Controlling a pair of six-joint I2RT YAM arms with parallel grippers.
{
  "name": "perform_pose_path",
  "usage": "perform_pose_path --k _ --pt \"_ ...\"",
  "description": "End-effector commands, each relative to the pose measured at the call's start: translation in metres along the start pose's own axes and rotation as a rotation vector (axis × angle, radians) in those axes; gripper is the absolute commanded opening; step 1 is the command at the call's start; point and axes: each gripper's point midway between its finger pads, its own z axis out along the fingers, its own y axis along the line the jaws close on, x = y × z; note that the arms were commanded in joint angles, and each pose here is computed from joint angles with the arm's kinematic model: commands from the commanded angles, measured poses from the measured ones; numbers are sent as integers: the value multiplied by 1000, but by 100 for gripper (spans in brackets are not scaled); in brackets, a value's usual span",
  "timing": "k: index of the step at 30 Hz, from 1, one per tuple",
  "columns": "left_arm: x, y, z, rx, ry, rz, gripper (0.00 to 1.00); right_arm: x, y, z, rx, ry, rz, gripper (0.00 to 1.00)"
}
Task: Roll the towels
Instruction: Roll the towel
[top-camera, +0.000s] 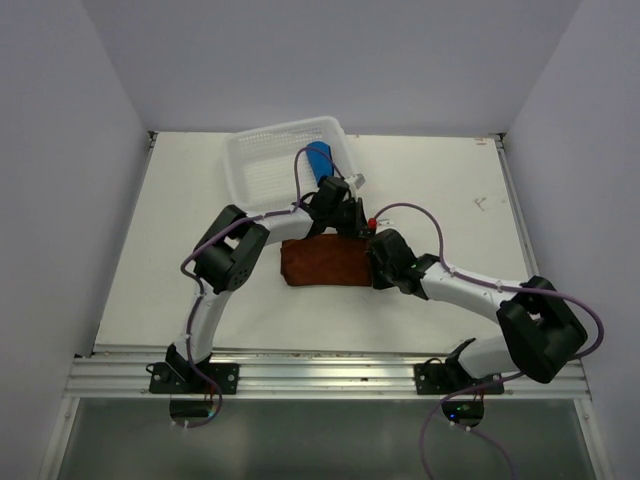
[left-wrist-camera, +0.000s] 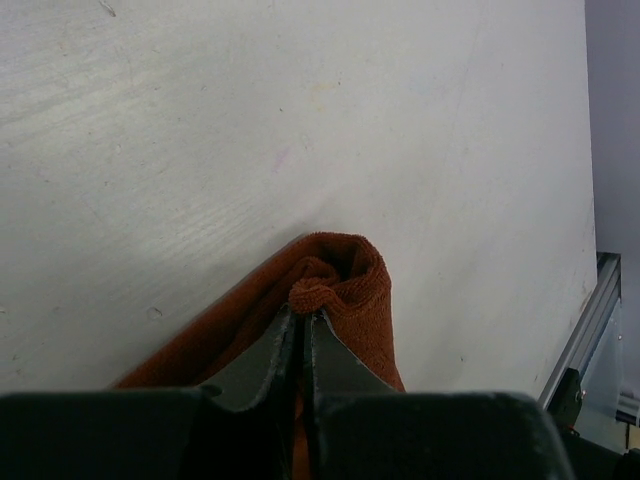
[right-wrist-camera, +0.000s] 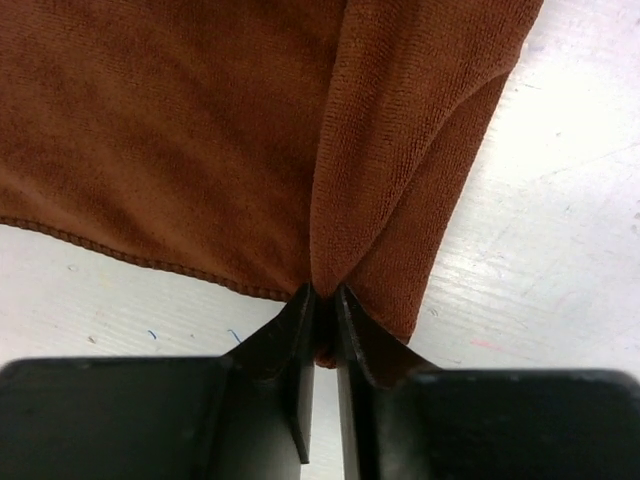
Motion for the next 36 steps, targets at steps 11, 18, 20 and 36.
perform_pose_path --k 11,18,20,36 --pt "-41 -11 -10 26 -122 78 7 -22 15 -26 -97 -58 81 43" --pt "-40 -13 -8 38 -123 84 6 -35 -6 -41 -125 -109 260 42" --pt "-41 -13 -9 41 -126 85 6 -39 -18 -39 -119 -125 334 43" --pt "-39 -15 -6 54 -119 84 6 -23 -28 -4 -151 -49 447 59"
